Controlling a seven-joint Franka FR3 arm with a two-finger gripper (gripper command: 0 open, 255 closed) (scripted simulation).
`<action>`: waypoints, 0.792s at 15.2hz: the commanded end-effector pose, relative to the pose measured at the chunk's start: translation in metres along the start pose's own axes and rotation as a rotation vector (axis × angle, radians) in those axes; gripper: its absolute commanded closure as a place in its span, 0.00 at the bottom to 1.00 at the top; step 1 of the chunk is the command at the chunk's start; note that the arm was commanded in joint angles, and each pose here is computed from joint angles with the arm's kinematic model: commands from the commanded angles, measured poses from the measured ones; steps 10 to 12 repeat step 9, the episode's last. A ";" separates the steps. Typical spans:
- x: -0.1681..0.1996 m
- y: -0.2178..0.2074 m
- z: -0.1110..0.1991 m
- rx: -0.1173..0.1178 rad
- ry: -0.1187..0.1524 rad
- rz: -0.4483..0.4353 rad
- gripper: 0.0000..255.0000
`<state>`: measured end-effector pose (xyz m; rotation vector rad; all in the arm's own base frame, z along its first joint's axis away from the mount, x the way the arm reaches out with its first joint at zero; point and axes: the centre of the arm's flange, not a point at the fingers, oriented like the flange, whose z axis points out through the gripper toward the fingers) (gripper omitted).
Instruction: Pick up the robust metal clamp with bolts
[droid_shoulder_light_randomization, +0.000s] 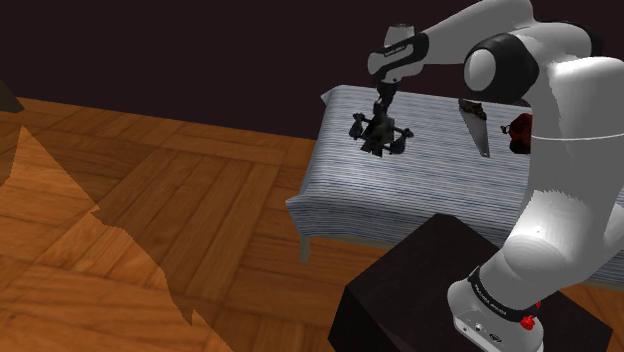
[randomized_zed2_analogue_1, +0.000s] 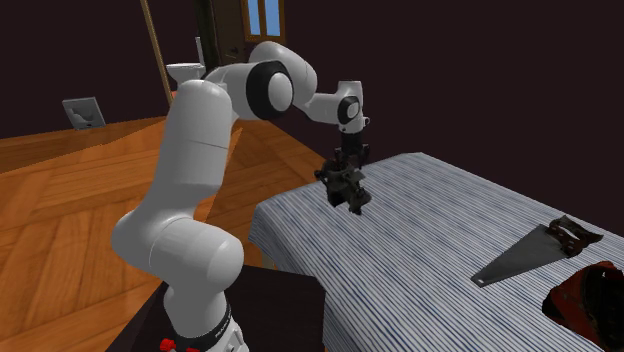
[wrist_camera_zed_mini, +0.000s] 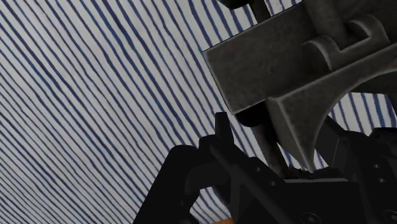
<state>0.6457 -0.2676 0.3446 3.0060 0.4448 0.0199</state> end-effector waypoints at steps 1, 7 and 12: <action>0.001 0.003 -0.012 -0.001 0.002 0.000 1.00; 0.001 0.006 -0.044 -0.001 0.002 0.000 1.00; 0.001 0.006 -0.045 -0.001 0.002 0.000 1.00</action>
